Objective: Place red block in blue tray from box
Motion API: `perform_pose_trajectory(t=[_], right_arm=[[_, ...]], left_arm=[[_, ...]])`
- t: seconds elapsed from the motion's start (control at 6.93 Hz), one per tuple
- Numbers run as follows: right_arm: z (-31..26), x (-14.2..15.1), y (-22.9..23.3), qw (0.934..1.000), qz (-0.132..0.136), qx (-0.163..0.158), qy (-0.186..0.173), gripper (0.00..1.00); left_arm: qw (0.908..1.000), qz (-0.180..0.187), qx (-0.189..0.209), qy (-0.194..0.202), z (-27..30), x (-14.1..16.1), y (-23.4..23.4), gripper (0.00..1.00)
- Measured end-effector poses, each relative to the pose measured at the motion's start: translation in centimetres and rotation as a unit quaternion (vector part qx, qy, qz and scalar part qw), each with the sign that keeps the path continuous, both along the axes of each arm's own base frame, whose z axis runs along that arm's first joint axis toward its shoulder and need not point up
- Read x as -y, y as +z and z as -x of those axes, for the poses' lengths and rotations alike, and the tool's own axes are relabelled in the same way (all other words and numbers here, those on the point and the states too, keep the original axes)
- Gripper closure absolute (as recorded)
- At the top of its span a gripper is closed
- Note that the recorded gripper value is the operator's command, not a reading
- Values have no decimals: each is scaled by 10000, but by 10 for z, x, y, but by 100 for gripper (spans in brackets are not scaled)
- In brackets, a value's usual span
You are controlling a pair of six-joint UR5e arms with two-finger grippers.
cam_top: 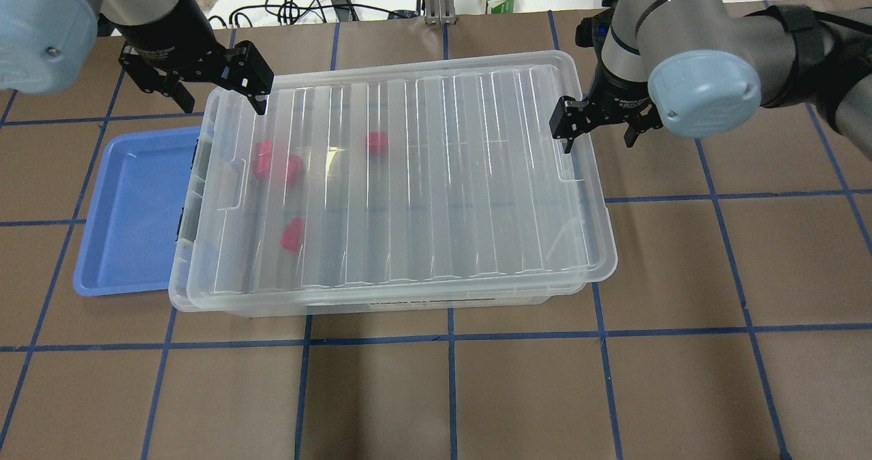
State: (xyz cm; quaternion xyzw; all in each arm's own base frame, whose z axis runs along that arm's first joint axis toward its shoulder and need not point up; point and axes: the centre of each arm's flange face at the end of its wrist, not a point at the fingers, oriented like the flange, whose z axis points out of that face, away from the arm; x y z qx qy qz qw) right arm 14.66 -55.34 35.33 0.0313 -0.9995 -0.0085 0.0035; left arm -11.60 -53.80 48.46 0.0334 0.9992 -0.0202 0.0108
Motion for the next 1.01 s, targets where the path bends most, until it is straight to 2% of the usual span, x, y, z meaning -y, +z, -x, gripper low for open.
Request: perform_pose_trajectory(t=[0.72,1.01], right_arm=[[24,2,-6,9970,-16,-761,101,0],[52,6,-6,9951,-63,-988,28,0]], left_arm=[[10000,-14,15,-16,0,0,-2,0],[10000,-11,18,-15,-1,0,-2,0]])
